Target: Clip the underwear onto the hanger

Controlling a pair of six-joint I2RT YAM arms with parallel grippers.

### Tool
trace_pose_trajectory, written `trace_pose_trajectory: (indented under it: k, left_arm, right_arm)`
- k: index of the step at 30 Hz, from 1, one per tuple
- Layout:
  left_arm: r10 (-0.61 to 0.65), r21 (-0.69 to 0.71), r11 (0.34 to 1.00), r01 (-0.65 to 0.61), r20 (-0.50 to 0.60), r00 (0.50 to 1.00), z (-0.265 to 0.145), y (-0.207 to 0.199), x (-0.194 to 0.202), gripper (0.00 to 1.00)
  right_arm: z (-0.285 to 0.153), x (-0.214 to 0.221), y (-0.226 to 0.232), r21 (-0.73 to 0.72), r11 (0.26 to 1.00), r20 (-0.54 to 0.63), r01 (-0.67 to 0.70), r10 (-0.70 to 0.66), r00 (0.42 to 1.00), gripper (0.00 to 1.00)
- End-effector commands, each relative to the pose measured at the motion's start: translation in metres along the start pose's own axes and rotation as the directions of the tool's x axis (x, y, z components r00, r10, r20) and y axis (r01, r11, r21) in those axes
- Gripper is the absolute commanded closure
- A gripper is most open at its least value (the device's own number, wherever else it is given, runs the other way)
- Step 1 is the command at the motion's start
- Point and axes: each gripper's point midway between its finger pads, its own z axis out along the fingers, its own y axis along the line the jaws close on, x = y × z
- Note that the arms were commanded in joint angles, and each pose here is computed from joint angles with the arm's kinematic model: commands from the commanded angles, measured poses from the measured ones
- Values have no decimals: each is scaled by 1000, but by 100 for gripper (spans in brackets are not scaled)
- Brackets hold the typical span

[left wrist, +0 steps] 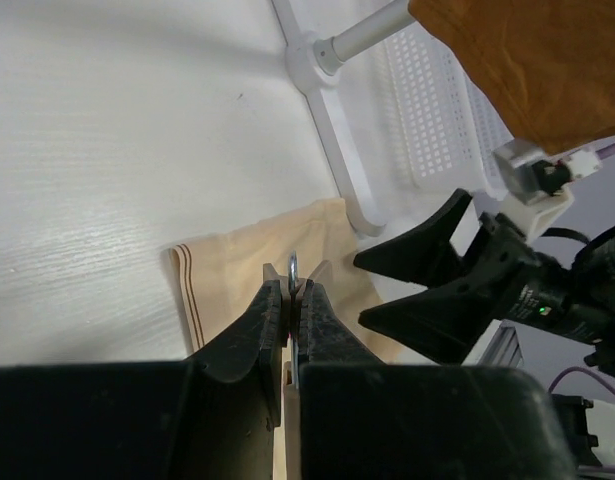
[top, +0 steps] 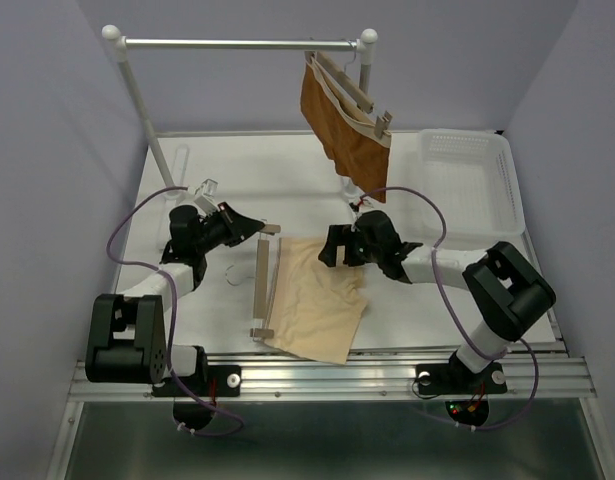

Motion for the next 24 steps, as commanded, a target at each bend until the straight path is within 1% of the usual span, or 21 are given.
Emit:
trace_pose_trajectory:
  k: [1,4,7,8,9,10,11,12,14,15,16,17,19,24]
  left_arm:
    - [106,74,991,-108,20,994,4,-17,-20,100]
    - [121,76,990,-122,17,992,5,-17,-22,100]
    - [131,78,988,-132,11,991,7,-15,-22,100]
    - [131,81,988,-131,3,991,8,-14,-21,100]
    - [133,79,988,-133,3,991,8,-14,-21,100]
    - [135,83,987,-135,-1,991,8,-14,-20,100]
    - [131,81,988,-130,-4,991,9,-13,-20,100]
    - [132,81,988,-131,-7,991,9,-12,-20,100]
    - [130,84,988,-128,-13,991,11,-12,-19,100]
    - [131,85,988,-130,-14,991,11,-12,-19,100]
    - [136,85,987,-134,-14,991,11,-11,-19,100]
    - [137,87,987,-136,-14,990,11,-12,-19,100]
    - [142,90,986,-140,-16,990,12,-11,-20,100]
    - [141,93,986,-138,-29,990,13,-9,-17,100]
  right_arm:
    - [-22,-60,59,-207,928,129,310,-288,949,0]
    - [-16,-74,73,-245,883,159,401,-371,915,0]
    - [-2,-74,72,-253,835,148,488,-465,873,0]
    - [9,-78,74,-256,825,148,503,-481,864,0]
    - [13,-75,75,-280,778,140,562,-546,826,0]
    - [18,-76,75,-284,766,137,577,-563,815,0]
    - [29,-68,69,-288,761,101,581,-579,809,0]
    - [32,-78,77,-304,715,135,629,-621,772,0]
    - [44,-68,79,-334,685,121,647,-650,750,0]
    - [48,-76,82,-330,653,145,681,-678,720,0]
    - [53,-75,81,-333,648,140,685,-684,716,0]
    - [63,-63,74,-356,637,99,684,-702,705,0]
    - [71,-73,80,-352,627,114,695,-709,696,0]
    - [90,-71,79,-371,592,122,716,-733,669,1]
